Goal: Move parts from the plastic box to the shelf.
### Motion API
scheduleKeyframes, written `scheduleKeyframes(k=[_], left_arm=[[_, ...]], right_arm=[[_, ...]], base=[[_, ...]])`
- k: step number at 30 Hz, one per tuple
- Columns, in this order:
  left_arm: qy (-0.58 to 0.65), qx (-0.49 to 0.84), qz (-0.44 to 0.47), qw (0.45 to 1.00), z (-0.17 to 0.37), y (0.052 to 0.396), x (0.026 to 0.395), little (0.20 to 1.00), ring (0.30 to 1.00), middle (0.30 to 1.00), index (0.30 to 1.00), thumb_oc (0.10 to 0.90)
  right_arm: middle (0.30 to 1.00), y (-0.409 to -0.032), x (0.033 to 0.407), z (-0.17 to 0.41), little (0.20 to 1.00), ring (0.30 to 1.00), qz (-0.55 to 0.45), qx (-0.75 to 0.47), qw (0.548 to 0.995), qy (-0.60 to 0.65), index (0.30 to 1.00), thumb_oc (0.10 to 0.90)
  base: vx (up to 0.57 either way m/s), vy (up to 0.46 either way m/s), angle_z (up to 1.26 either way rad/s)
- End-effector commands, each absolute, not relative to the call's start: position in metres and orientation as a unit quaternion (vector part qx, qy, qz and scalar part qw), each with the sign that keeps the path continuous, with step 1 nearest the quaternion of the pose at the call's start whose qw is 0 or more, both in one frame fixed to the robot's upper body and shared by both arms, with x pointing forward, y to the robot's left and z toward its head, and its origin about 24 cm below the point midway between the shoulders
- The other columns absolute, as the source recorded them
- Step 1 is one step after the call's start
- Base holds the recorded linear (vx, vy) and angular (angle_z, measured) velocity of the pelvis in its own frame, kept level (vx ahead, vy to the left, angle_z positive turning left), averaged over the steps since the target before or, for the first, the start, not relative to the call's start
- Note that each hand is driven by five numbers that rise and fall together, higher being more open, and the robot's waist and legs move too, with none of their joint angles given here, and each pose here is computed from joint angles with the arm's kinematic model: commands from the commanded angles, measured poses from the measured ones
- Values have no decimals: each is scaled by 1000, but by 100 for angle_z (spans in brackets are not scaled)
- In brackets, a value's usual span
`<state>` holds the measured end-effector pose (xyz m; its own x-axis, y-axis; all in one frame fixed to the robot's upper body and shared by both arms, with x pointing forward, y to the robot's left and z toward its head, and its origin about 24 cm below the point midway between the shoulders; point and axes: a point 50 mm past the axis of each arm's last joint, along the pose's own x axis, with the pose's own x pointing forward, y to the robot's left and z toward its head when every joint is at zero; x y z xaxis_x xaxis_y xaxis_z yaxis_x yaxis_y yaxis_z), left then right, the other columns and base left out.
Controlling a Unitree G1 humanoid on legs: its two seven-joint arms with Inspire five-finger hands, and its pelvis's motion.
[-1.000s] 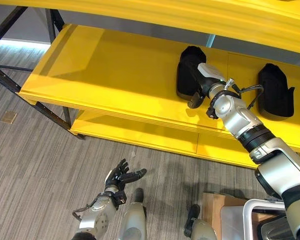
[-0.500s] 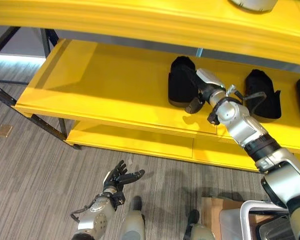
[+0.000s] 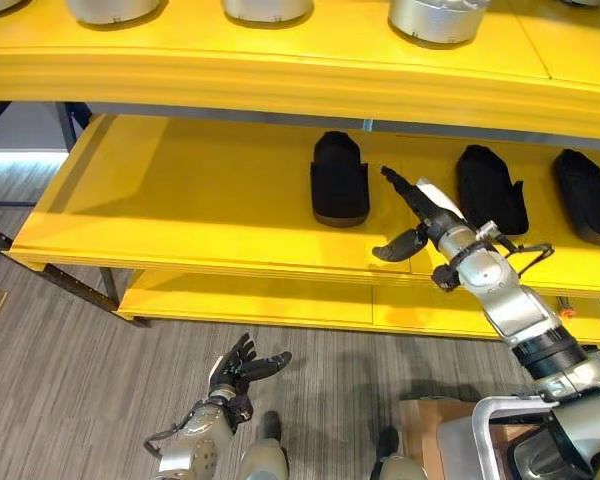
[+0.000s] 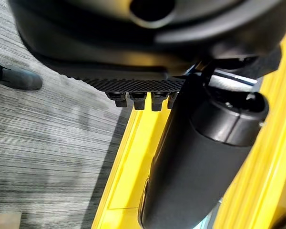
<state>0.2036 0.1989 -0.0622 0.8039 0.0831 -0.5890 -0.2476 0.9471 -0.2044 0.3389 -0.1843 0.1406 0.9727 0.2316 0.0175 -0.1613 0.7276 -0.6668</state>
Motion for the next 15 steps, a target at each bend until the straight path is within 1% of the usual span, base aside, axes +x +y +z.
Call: scheduleKeyframes(k=[1,6,9,13,14,15], left_arm=[[247,-130,75,957,-45,202,212,1000,1000,1000,1000,900],[257,-136,81,953,-50,201,204,1000,1000,1000,1000,900],[262,-142,90,950,-54,203,200,1000,1000,1000,1000,900],[261,-152,110,947,-56,206,195,1000,1000,1000,1000,900],[261,-152,110,947,-56,206,195,1000,1000,1000,1000,900],[261,-152,116,946,-57,208,191,1000,1000,1000,1000,900]], right_arm=[[1000,-179,329,182,1000,1000,89,-275,941,-175,1000,900],[1000,-182,307,167,1000,1000,93,-203,958,-181,1000,900],[1000,-192,292,152,1000,1000,82,-167,968,-169,1000,900],[1000,-212,268,123,1000,1000,46,-115,984,-126,1000,900],[1000,-212,267,122,1000,1000,46,-115,984,-126,1000,900],[1000,-223,254,110,1000,1000,20,-108,988,-108,1000,900]], base=[[20,1,-9],[16,0,-6],[13,7,3],[5,5,-3],[6,36,0],[9,42,-5]])
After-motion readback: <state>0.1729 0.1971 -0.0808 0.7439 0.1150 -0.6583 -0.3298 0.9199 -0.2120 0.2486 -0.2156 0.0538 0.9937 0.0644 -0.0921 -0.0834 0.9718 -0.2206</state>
